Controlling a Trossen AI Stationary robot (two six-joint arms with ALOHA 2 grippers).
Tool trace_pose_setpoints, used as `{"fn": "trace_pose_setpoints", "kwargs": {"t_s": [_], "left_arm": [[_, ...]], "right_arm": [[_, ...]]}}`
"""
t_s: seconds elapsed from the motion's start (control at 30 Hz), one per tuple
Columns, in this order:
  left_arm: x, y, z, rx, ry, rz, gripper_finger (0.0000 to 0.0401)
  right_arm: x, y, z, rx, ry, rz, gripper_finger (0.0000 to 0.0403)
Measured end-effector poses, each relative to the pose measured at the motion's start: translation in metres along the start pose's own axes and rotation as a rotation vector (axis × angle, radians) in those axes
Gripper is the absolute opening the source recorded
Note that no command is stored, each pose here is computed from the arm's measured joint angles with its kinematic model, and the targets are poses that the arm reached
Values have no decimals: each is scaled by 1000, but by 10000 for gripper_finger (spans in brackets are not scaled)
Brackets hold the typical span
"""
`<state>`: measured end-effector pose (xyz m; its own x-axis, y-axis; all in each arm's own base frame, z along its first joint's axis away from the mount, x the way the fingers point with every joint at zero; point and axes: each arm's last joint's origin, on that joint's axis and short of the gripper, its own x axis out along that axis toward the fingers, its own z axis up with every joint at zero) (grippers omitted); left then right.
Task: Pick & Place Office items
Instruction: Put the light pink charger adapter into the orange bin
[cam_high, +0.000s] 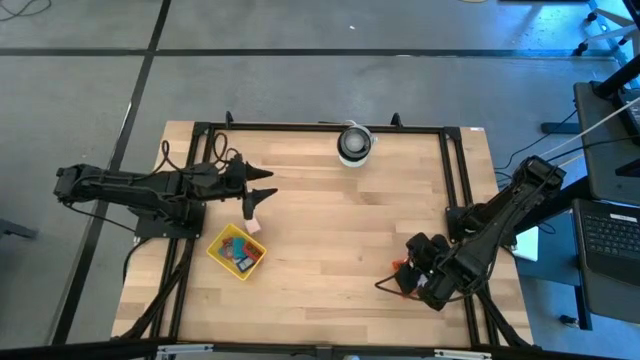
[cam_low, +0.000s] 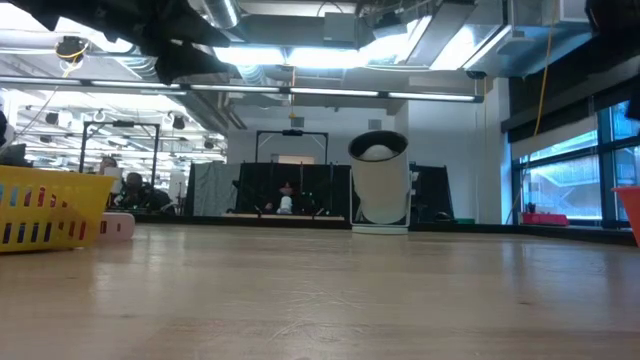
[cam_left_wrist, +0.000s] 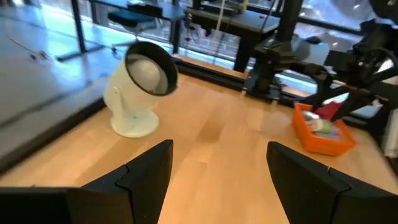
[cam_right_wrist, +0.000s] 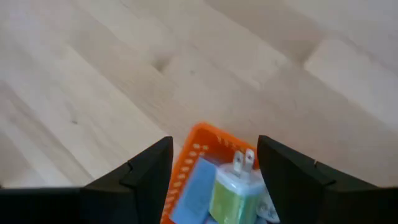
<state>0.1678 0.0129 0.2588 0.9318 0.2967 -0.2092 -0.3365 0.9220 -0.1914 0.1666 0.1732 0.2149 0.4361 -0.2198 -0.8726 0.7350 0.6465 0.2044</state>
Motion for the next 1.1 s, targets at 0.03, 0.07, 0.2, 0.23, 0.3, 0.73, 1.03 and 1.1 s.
{"fn": "trace_pose_setpoints", "kwargs": {"t_s": [0.03,0.07,0.2,0.23,0.3,0.73,1.03,1.1], "left_arm": [[0,1,0,-21,6,-14,255],[0,1,0,-44,16,-28,255],[2,5,-4,-107,74,-50,255],[2,6,-4,-116,77,-46,255],[2,7,-6,-128,94,-32,255],[-14,10,12,-147,375,91,255],[-3,16,-23,-580,912,385,255],[4,15,-27,-653,943,397,255]], "right_arm": [[-2,2,2,-14,-16,6,235],[-5,3,3,-31,-31,3,235],[-14,2,12,-71,-111,-33,235],[-16,1,14,-84,-138,-47,235],[-19,1,19,-95,-178,-65,235],[-11,6,68,-194,-295,-142,235],[-33,-11,90,-213,-398,-125,225],[-37,-14,94,-245,-431,-132,225]]}}
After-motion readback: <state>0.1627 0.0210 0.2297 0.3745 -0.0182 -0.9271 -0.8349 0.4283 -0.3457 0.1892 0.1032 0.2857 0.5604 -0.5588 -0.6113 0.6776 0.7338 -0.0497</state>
